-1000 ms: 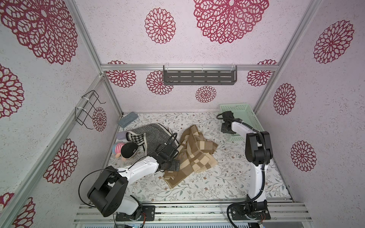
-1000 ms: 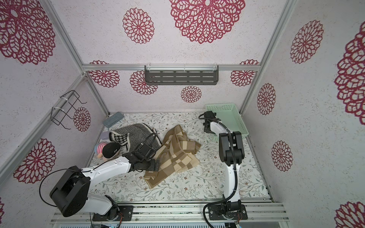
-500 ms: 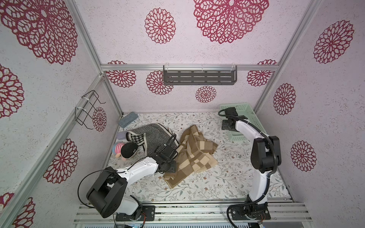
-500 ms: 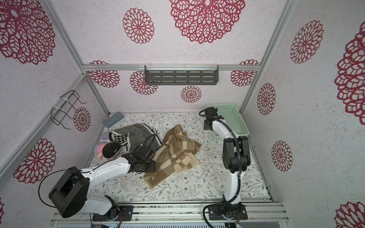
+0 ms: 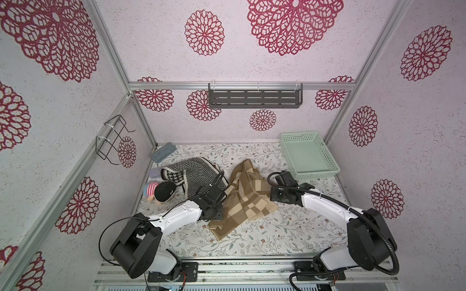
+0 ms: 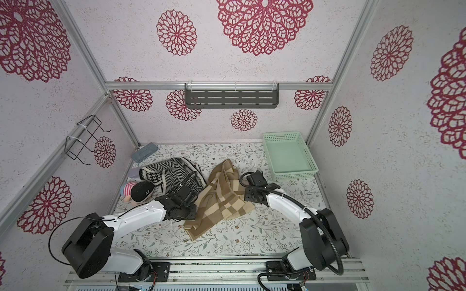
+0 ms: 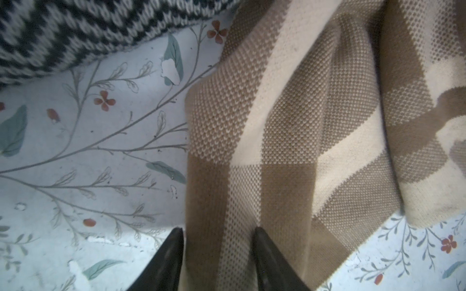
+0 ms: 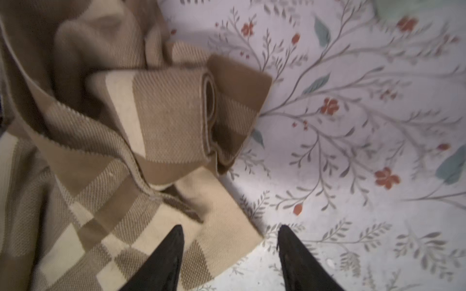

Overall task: Roll up the scarf and place it into the basket
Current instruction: Flatten out the scarf at the center of the board.

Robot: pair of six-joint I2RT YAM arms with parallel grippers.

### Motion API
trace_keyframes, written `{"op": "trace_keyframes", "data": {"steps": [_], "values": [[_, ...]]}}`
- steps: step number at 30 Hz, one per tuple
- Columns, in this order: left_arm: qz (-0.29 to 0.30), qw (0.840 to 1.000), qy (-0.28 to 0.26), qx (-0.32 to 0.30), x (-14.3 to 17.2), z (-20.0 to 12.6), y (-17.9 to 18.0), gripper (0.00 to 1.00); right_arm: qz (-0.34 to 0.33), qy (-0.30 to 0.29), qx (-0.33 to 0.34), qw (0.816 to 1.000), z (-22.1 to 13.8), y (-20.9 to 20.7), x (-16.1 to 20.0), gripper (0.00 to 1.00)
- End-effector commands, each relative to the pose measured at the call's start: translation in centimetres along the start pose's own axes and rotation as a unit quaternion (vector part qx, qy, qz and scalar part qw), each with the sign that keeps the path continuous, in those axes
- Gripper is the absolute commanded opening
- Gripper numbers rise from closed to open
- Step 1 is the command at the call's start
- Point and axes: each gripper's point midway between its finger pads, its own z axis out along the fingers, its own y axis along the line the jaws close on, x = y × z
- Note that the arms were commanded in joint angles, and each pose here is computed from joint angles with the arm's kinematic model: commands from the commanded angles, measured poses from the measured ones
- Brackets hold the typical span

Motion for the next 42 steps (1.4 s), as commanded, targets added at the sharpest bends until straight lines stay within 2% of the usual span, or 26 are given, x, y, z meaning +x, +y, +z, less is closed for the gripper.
{"op": "trace_keyframes", "data": {"steps": [1, 3, 5, 14, 26, 28, 30, 33, 34, 37, 42], "values": [[-0.013, 1.000, 0.008, -0.003, 0.8, -0.3, 0.4, 0.58, 0.087, -0.029, -0.074, 0.993, -1.2, 2.7, -0.2, 0.57], [-0.013, 1.000, 0.020, 0.001, 1.2, -0.1, 0.2, 0.65, 0.094, -0.027, -0.083, 0.992, -0.9, 3.0, 0.6, 0.56], [-0.011, 0.999, 0.029, 0.005, 1.4, 0.0, 0.1, 0.64, 0.096, -0.023, -0.089, 0.991, -0.5, 3.4, 1.2, 0.55], [-0.010, 0.999, 0.033, -0.001, 1.6, 0.1, 0.3, 0.41, 0.084, -0.007, -0.101, 0.991, 1.6, 5.5, 1.8, 0.48], [-0.007, 1.000, 0.026, -0.014, 1.0, 0.5, 0.4, 0.36, 0.086, 0.002, -0.093, 0.992, 3.9, 5.9, 2.2, 0.42], [-0.006, 1.000, 0.023, -0.019, 0.9, 0.5, 0.6, 0.30, 0.088, 0.003, -0.094, 0.992, 4.2, 6.2, 2.2, 0.35], [-0.006, 0.999, 0.017, -0.027, 0.5, 0.2, 0.8, 0.23, 0.085, 0.000, -0.091, 0.992, 4.2, 6.3, 1.9, 0.21], [-0.006, 0.999, -0.004, -0.050, -0.5, -1.0, 1.5, 0.13, 0.079, -0.017, -0.071, 0.994, 3.5, 5.8, 1.1, 0.02], [-0.004, 0.998, -0.015, -0.062, -1.0, -1.7, 1.9, 0.10, 0.076, -0.026, -0.059, 0.995, 3.0, 5.4, 0.6, 0.00], [0.002, 0.992, -0.058, -0.110, -3.1, -4.5, 3.5, 0.04, 0.062, -0.057, -0.012, 0.996, 0.8, 3.6, -0.7, 0.00], [-0.009, 0.975, -0.121, -0.186, -6.6, -9.8, 7.0, 0.01, 0.045, -0.114, 0.066, 0.990, -4.1, 0.3, -3.0, 0.00]]}}
